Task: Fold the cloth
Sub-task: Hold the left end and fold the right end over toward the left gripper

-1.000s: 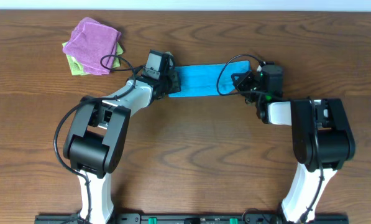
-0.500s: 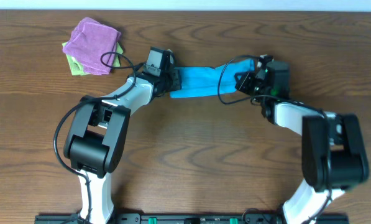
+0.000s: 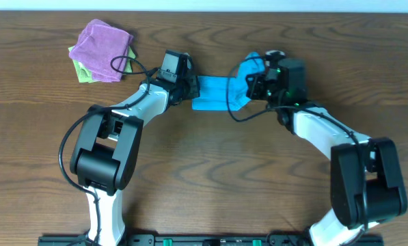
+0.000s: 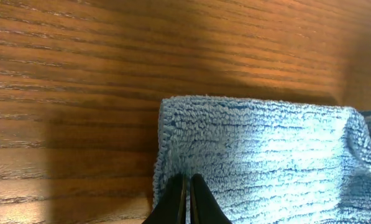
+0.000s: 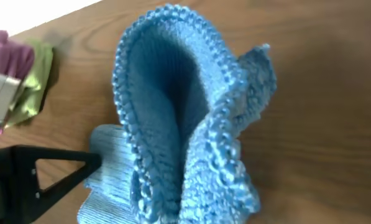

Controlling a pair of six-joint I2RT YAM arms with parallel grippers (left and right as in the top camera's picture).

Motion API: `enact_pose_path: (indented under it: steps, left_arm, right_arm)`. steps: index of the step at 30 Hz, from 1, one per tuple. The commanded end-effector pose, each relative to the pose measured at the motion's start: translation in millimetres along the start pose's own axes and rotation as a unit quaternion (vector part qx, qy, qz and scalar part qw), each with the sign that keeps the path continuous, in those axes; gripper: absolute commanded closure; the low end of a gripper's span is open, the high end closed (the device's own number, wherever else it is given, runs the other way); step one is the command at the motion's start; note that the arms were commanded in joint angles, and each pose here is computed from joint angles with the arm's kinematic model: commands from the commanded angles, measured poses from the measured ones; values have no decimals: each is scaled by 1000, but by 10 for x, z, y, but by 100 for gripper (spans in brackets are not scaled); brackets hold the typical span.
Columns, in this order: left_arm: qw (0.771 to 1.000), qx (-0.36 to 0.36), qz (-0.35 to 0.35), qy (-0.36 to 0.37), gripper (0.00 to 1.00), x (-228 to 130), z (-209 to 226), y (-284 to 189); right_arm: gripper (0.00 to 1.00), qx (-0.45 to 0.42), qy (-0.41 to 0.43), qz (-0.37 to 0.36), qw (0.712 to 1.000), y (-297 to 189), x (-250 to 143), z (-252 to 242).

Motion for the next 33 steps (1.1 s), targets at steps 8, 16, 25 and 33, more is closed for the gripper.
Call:
enact_pose_path:
  steps: [8, 16, 25, 33]
  left_arm:
    - [1000, 3, -2, 4, 94, 35, -10, 43]
    - [1000, -5, 1, 15, 94, 189, -131, -51]
    - [999, 35, 2, 34, 94, 500, -130, -305]
    - [997, 71, -20, 22, 94, 820, 146, -550]
  right_arm:
    - [99, -9, -95, -5, 995, 73, 16, 379]
    - [99, -8, -115, 13, 993, 224, -11, 510]
    - [99, -12, -118, 45, 992, 423, -28, 555]
    - [99, -5, -131, 69, 989, 586, -174, 660]
Point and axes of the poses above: each gripper's point midway between its finger pads, its own y axis out along the fingers, its own z axis along the line the jaws close on, x = y × z, the point moved 9 cm from there along -y, back along the fingers, and after that the axes turned 1 degree about -y, right-handed, at the moved point
